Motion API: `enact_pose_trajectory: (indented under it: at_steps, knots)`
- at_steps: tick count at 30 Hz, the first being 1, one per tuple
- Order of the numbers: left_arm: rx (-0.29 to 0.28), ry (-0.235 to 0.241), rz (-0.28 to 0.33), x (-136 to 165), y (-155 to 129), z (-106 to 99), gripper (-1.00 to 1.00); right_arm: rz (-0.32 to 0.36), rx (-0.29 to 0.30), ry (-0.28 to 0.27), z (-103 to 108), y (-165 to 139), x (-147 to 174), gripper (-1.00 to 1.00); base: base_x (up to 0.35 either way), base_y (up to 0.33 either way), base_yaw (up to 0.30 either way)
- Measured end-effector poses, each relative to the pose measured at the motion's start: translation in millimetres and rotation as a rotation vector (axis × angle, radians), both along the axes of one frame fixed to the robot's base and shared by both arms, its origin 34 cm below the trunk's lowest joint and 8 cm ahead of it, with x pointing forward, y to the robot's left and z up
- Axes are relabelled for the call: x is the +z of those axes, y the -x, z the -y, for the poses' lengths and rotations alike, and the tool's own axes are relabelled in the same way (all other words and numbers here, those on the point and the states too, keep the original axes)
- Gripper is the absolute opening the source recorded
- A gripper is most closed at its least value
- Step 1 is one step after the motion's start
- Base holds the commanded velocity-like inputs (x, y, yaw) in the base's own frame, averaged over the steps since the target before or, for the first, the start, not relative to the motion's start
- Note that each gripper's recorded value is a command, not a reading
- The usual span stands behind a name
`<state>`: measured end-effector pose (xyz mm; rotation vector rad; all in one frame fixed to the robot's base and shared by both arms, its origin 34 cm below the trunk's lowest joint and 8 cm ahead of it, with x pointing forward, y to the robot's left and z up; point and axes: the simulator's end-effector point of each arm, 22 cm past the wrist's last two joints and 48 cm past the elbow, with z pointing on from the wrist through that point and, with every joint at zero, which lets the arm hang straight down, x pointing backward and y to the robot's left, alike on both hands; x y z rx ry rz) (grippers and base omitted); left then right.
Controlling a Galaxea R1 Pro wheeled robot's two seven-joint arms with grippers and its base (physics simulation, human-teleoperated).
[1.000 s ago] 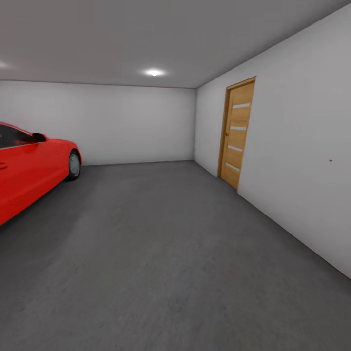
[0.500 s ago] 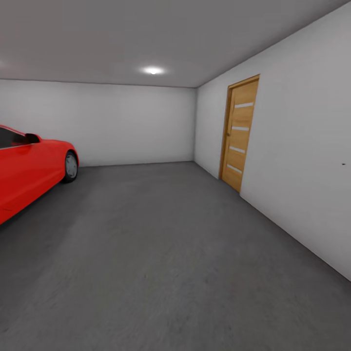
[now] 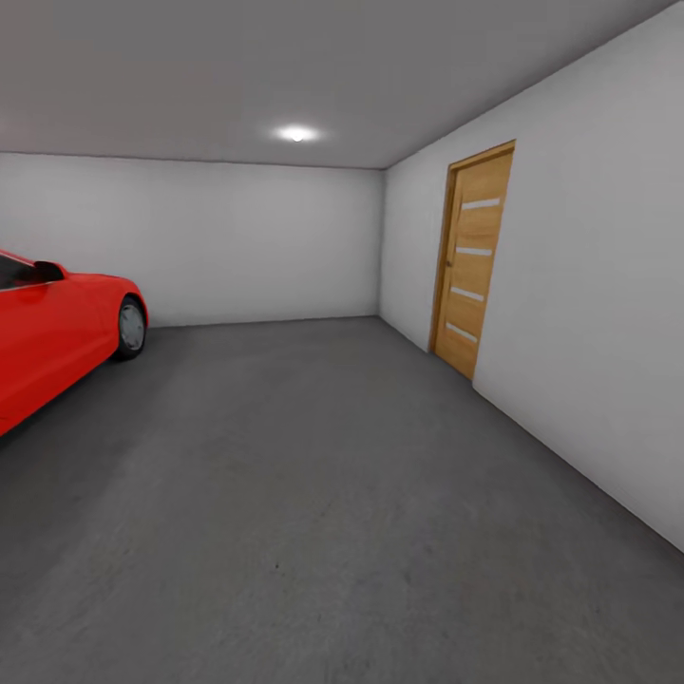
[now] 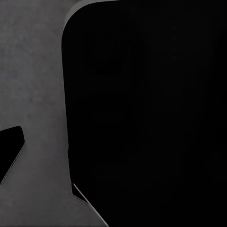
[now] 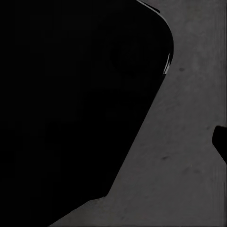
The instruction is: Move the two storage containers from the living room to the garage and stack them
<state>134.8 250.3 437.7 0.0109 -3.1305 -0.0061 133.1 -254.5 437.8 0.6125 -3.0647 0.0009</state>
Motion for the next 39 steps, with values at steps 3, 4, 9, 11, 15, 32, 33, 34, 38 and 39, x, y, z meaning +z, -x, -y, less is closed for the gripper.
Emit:
enact_pose_trajectory:
  at_steps: [3,4,9,11,15,32,33,34,38,39]
  knots:
    - [0.0,0.0,0.0,0.0,0.0,0.0,1.0,0.0,0.0,0.0,0.0,0.0,0.0,1.0,0.335,0.0,0.0]
    - [0.0,0.0,0.0,0.0,0.0,0.0,1.0,0.0,0.0,0.0,0.0,0.0,0.0,1.0,0.335,0.0,0.0]
    - [-0.001,0.0,0.0,0.0,0.0,0.0,1.0,0.001,0.0,0.0,-0.1,-0.2,0.0,1.0,0.335,0.0,0.0]
    - [-0.001,0.0,0.0,0.0,0.0,0.0,1.0,0.001,0.0,0.0,-0.1,-0.2,0.0,1.0,0.335,0.0,0.0]
    - [-0.001,0.0,0.0,0.0,0.0,0.1,1.0,0.001,0.001,0.0,-0.1,-0.3,0.0,1.0,0.335,0.0,0.0]
    - [-0.001,0.003,0.0,0.0,0.0,0.7,1.0,0.001,0.001,-0.001,-0.1,-0.3,0.0,1.0,0.335,0.0,0.0]
    - [-0.001,0.003,0.0,0.0,0.0,0.7,1.0,0.001,0.001,-0.001,-0.1,-0.3,0.0,1.0,0.335,0.0,0.0]
    - [-0.001,0.003,0.0,0.0,0.0,1.0,1.0,0.001,0.001,-0.001,-0.1,-0.3,0.0,1.0,0.335,0.0,0.0]
    - [-0.001,0.003,0.0,0.0,0.0,1.0,1.0,0.002,0.001,-0.001,-0.2,-0.4,0.0,1.0,0.335,0.0,0.0]
    - [-0.001,0.003,0.0,0.0,0.0,0.9,1.0,0.002,0.001,-0.001,-0.1,-0.4,0.0,1.0,0.335,0.0,0.0]
